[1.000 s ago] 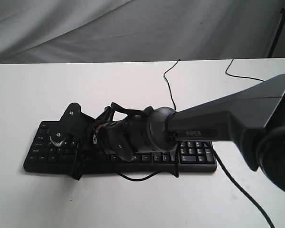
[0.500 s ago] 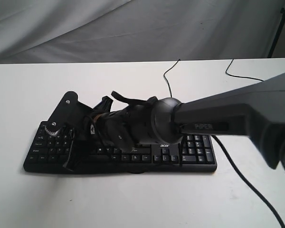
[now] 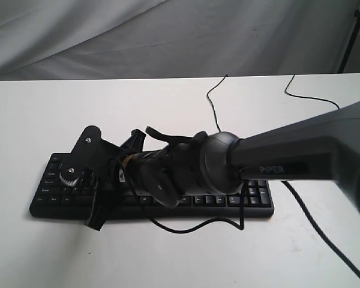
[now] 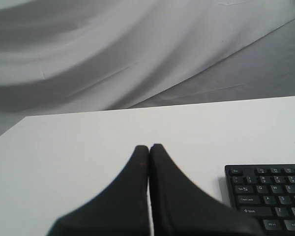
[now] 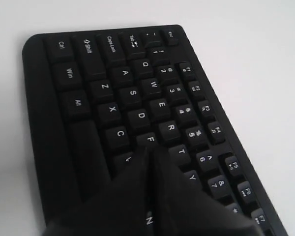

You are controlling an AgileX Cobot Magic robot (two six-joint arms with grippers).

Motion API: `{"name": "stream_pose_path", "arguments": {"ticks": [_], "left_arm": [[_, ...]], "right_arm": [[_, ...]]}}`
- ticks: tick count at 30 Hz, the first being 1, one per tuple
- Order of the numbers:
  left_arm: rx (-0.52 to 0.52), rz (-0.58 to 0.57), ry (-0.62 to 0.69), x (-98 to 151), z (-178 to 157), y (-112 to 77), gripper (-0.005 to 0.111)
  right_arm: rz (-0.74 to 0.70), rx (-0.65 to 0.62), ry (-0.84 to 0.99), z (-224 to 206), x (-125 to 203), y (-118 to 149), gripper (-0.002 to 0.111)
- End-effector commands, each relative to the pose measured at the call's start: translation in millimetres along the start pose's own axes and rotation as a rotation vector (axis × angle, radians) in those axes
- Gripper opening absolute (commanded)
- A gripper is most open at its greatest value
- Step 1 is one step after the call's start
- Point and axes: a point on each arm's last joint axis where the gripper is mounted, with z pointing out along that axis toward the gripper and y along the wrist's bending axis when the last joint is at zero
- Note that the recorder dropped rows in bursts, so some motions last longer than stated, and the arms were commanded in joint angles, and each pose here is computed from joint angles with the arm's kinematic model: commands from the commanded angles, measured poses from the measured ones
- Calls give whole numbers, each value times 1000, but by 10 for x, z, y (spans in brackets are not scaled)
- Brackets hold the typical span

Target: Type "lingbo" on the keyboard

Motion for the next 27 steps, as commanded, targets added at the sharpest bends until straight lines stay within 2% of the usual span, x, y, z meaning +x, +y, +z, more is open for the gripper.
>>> {"name": "stream_pose_path", "arguments": {"ticks": [1,18,27], "left_arm": [[4,-3,3,14,6,-4,1],[4,-3,3,14,6,-4,1],[4,-3,3,14,6,-4,1]], "right_arm": [[20,-3,11,55,62,28,0],[20,-4,15,70,78,35,0],[22,-10,40,224,236,95,0]]}}
